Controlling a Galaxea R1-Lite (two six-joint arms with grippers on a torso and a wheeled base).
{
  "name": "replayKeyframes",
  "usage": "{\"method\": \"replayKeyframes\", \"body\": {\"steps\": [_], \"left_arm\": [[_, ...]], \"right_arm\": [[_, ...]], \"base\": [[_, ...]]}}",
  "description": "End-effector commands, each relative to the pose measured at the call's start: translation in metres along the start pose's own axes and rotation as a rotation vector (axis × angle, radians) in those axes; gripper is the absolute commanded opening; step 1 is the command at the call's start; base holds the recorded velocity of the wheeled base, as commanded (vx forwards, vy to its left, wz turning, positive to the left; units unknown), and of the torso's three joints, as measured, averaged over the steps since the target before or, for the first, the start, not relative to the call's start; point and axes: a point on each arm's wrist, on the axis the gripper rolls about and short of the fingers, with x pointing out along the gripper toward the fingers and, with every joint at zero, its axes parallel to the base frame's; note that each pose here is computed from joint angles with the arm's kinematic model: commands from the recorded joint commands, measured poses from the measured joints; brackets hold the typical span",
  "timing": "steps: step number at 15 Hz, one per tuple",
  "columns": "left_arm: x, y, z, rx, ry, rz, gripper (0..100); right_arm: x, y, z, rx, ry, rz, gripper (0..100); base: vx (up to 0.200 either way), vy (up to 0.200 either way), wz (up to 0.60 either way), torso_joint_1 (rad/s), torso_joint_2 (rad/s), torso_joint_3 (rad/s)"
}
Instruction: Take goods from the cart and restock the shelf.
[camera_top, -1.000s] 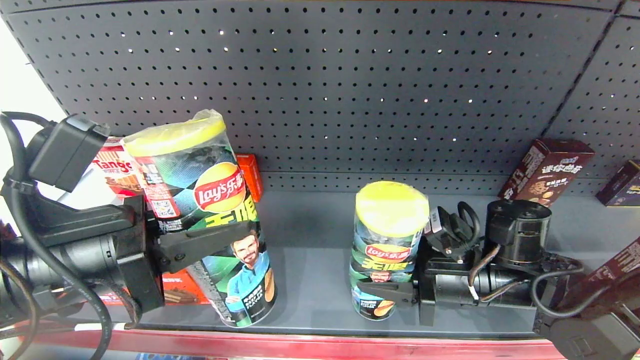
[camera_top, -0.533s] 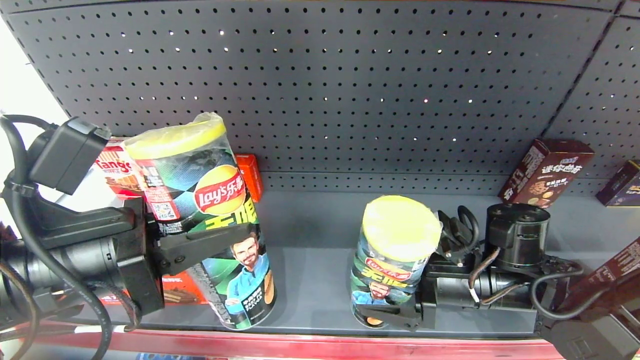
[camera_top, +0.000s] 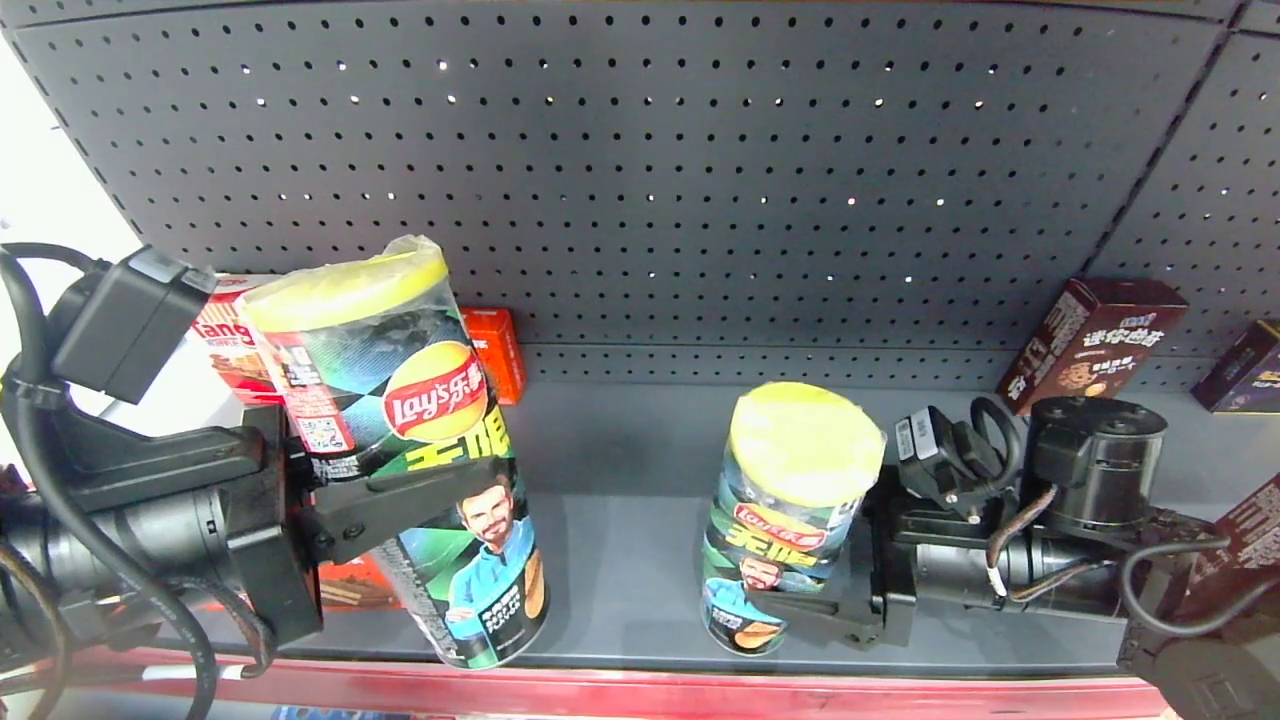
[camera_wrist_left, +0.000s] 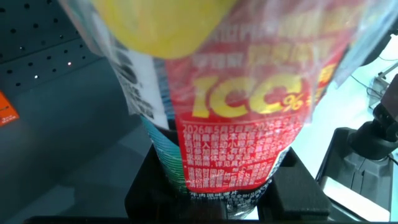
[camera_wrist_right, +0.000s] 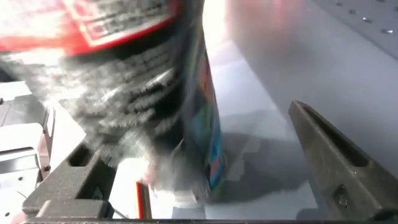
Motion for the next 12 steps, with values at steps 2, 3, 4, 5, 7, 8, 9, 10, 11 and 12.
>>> {"method": "replayKeyframes", "body": {"steps": [2,3,4,5,7,8,9,10,11,12], "left_arm": [[-0.001,-0.001,0.000,0.001,-0.002,-0.002,0],[-0.001,-0.001,0.000,0.001,-0.002,-0.002,0],[-0.002,-0.001,-0.001,-0.001,0.000,-0.001,0],[-0.003,-0.002,-0.002,-0.001,0.000,-0.001,0],[-0.006,-0.004,-0.005,-0.002,0.003,-0.001,0],[-0.008,-0.005,-0.005,-0.001,0.001,-0.001,0],[-0.008,-0.005,-0.006,-0.002,0.003,-0.001,0],[-0.008,-0.005,-0.005,-0.001,0.000,-0.001,0],[-0.008,-0.005,-0.005,-0.001,0.000,-0.001,0],[-0.008,-0.005,-0.005,0.000,-0.001,-0.003,0]], "right_arm": [[-0.011,0.002,0.003,-0.006,-0.005,-0.021,100],[-0.012,0.001,0.003,-0.006,-0.006,-0.027,100],[-0.014,0.001,0.005,-0.009,-0.010,-0.031,100],[-0.016,0.002,0.009,-0.019,-0.019,-0.035,100],[-0.026,0.007,0.020,-0.046,-0.047,-0.048,100],[-0.035,0.013,0.028,-0.063,-0.065,-0.058,100],[-0.045,0.019,0.035,-0.083,-0.086,-0.070,100],[-0.055,0.026,0.041,-0.103,-0.106,-0.082,100],[-0.062,0.029,0.044,-0.111,-0.114,-0.096,100],[-0.078,0.037,0.051,-0.131,-0.130,-0.128,100]], "base": [[0.000,0.000,0.00,0.000,0.00,0.000],[0.000,0.000,0.00,0.000,0.00,0.000],[0.000,0.000,0.00,0.000,0.00,0.000],[0.000,0.000,0.00,0.000,0.00,0.000],[0.000,0.000,0.00,0.000,0.00,0.000],[0.000,0.000,0.00,0.000,0.00,0.000],[0.000,0.000,0.00,0.000,0.00,0.000],[0.000,0.000,0.00,0.000,0.00,0.000],[0.000,0.000,0.00,0.000,0.00,0.000],[0.000,0.000,0.00,0.000,0.00,0.000]]}}
